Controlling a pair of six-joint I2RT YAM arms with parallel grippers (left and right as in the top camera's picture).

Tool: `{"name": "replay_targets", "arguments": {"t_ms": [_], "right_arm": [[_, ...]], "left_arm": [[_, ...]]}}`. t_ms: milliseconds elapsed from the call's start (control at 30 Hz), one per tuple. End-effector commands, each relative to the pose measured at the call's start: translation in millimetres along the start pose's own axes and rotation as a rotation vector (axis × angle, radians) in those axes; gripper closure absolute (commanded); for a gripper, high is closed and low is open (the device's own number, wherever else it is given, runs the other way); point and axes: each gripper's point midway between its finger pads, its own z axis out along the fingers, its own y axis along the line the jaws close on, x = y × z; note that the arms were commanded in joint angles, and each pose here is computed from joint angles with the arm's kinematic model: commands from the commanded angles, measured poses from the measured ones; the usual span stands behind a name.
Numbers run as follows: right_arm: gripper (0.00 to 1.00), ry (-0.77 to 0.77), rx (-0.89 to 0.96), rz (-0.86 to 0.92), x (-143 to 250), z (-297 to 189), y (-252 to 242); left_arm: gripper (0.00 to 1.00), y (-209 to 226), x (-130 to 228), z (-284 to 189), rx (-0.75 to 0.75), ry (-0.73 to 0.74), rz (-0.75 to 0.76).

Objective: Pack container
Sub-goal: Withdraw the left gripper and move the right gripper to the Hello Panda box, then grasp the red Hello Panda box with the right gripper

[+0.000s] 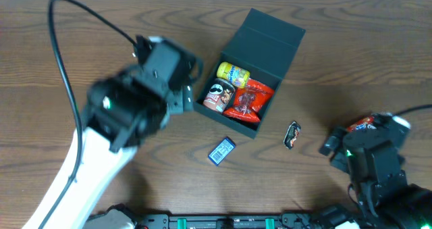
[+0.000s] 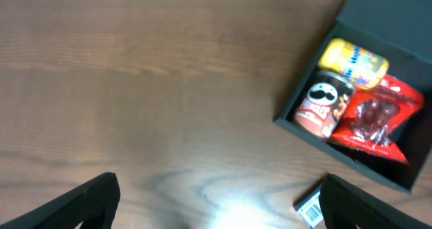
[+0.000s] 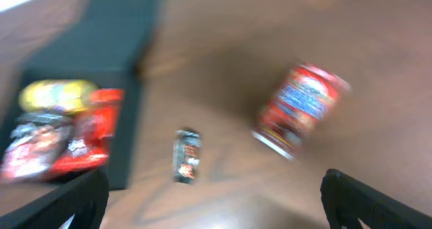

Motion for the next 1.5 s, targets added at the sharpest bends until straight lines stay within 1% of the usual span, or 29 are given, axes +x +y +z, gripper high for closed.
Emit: {"name": "replay_targets", "arguments": {"t_ms": [0,133,167,267,367,567,633,700,767,933,1067,1233,1467], "right_arm": [[0.01,-0.108,0.142,0.300,-15.8,1.1,-29.1],[0.01,-0.112,0.207,0.372,-25.2,15.2,-30.7],[0.01,-0.097,0.250,0.424,-23.6,21.2,-35.1],[0.01,-0.005,0.416,0.654,-5.5,39.1,-55.3],[0.01,0.097,0.515,0.759,1.3,65.5,-63.9],[0.01,0.266,0.570,0.731,-1.6,142.1,-74.8],[0.01,0.311,0.543,0.669,-3.2,165.0,-76.8],[0.01,0.383,0.472,0.574,-1.5,185.3,-73.9],[0.01,0.450,0.428,0.533,5.3,198.6,-72.8],[0.01,0.573,0.460,0.521,29.0,206.6,-80.8],[0.01,0.629,0.465,0.480,39.6,210.2,-81.4],[0.01,0.654,0.486,0.459,48.3,218.6,-85.6],[0.01,0.651,0.495,0.453,71.4,237.5,-92.1]], "left_arm": [[0.05,12.3,13.0,-12.9,-0.001,-0.090,0.003],[0.05,16.8,34.8,-8.1,0.045,-0.102,-0.009],[0.05,18.0,39.4,-7.1,0.050,-0.098,-0.008],[0.05,17.3,51.1,-5.8,0.076,-0.071,0.007],[0.05,13.8,57.1,-4.9,0.097,-0.042,0.018],[0.05,11.9,59.0,-4.9,0.108,-0.033,0.046],[0.05,11.8,59.1,-4.9,0.108,-0.033,0.046],[0.05,12.1,59.4,-4.8,0.107,-0.031,0.046],[0.05,12.2,59.7,-4.8,0.107,-0.030,0.047],[0.05,12.2,59.7,-4.8,0.107,-0.030,0.047],[0.05,11.9,59.8,-4.4,0.107,-0.029,0.047],[0.05,11.1,60.1,-2.5,0.102,-0.022,0.051],[0.05,9.9,62.4,2.6,0.088,-0.001,0.062]]}}
